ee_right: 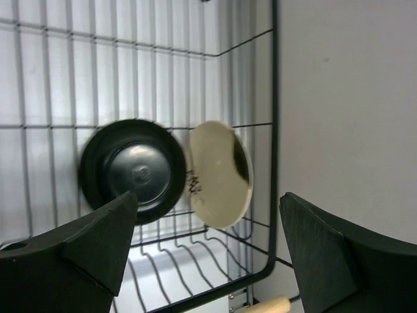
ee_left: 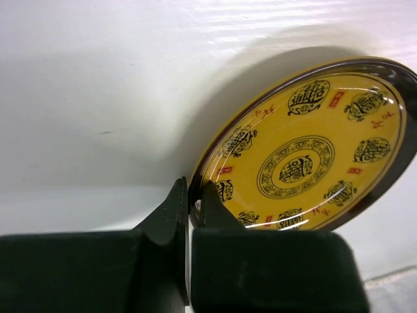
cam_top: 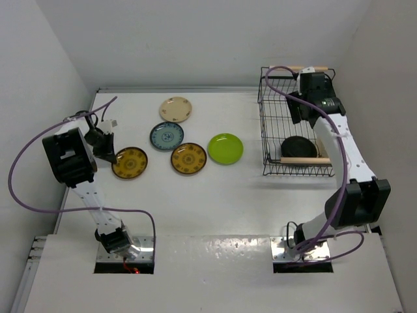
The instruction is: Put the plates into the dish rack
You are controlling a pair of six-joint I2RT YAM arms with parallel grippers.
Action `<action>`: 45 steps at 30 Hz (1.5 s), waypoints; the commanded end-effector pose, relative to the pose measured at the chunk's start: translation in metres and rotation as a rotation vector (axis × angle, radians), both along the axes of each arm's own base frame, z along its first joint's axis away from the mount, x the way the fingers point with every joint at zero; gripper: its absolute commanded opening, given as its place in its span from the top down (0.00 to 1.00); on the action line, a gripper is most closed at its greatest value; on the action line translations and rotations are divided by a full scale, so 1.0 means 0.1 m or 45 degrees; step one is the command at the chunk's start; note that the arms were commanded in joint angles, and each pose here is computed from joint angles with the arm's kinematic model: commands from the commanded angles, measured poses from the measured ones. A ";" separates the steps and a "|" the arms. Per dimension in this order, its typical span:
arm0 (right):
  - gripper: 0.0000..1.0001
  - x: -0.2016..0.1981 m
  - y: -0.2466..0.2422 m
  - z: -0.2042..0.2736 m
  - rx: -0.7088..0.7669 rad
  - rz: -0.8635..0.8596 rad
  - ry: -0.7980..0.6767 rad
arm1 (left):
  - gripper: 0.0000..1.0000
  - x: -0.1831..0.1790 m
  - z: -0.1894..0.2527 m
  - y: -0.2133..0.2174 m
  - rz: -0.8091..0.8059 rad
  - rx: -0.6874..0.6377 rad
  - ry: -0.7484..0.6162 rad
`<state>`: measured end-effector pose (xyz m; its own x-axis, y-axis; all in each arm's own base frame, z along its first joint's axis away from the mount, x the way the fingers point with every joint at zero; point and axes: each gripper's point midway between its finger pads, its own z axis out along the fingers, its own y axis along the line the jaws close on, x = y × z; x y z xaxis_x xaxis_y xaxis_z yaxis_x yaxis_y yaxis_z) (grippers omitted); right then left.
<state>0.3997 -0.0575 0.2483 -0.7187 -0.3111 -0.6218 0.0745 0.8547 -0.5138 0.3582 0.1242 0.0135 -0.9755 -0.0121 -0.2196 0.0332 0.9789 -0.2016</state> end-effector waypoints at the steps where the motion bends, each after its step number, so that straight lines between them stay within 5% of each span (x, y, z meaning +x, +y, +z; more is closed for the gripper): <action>1: 0.11 0.00 0.29 -0.23 0.160 0.155 0.111 | 1.00 -0.10 -0.19 -0.01 -0.031 -0.005 0.069; 4: 0.10 0.03 0.48 -0.58 0.264 0.195 0.282 | 1.00 -0.08 -0.15 -0.02 -0.032 -0.010 0.052; 10: 0.10 0.07 0.34 -1.23 0.185 0.010 0.509 | 1.00 -0.09 -0.03 0.07 -0.062 0.055 0.043; 16: 0.10 0.01 0.29 -1.76 0.214 -0.072 0.670 | 0.86 -0.14 0.01 0.07 -0.060 0.069 0.050; 21: 0.10 -0.02 0.21 -1.96 0.299 -0.177 0.719 | 0.82 -0.12 0.04 0.08 -0.060 0.070 0.048; 28: 0.10 -0.05 0.06 -2.12 0.236 -0.213 0.771 | 0.64 -0.11 0.08 0.14 -0.044 0.110 0.057; 34: 0.10 -0.09 0.00 -2.08 0.179 -0.214 0.815 | 0.62 -0.06 0.18 0.16 -0.043 0.120 0.034; 45: 0.46 -0.13 0.00 -1.95 0.201 -0.110 0.806 | 0.62 -0.03 0.23 0.18 -0.042 0.126 0.022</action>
<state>0.3837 -0.0500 0.0289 -0.9840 -0.1687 -0.0567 -0.1406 0.9322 -0.3336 0.3485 0.1382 0.0195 -0.9863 0.0235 -0.1634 0.0450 0.9906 -0.1294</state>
